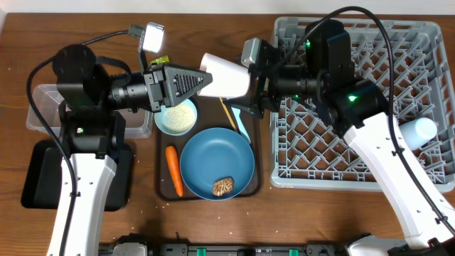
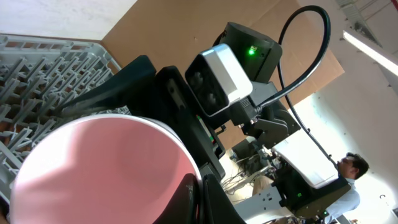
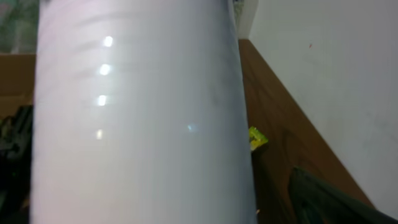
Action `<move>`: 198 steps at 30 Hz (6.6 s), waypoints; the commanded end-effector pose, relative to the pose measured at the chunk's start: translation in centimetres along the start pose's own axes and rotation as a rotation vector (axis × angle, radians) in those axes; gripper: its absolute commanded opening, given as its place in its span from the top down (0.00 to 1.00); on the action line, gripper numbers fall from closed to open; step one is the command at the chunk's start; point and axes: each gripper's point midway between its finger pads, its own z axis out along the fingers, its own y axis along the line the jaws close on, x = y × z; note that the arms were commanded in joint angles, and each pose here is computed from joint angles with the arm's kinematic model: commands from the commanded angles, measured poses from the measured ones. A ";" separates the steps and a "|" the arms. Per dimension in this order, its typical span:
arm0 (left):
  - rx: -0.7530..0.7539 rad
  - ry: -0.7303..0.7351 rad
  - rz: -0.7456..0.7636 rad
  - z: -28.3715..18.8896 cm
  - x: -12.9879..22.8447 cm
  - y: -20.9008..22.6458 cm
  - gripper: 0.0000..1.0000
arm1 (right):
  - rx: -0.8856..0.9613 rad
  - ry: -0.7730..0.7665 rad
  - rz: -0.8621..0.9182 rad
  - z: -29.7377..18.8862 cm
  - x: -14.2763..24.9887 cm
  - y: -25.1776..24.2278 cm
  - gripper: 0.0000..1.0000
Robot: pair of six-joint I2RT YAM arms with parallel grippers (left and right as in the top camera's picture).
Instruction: Sort waste into correct bins and load items into the dishwasher rack
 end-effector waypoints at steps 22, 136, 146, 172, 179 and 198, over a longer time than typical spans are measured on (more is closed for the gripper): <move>0.016 0.006 0.045 -0.1 -0.3 -0.8 0.90 | 0.093 0.005 0.030 -3.0 -1.8 0.7 0.40; -1.389 -0.030 -0.263 -12.8 8.5 20.1 0.72 | 0.755 0.344 1.012 -19.3 9.4 -6.0 0.16; -1.435 0.373 -0.416 -12.1 17.8 17.6 0.72 | 0.822 0.475 1.044 -17.7 12.4 -6.9 0.21; -1.651 0.288 -0.589 -13.9 23.9 29.1 0.59 | 0.785 0.522 1.075 -17.3 13.4 -6.2 0.23; -1.643 0.311 -0.620 -13.7 24.6 29.3 0.49 | 0.780 0.530 1.065 -17.3 13.4 -6.1 0.23; -1.633 0.332 -0.625 -14.0 26.5 29.7 0.76 | 0.781 0.527 1.064 -17.3 13.4 -6.2 0.23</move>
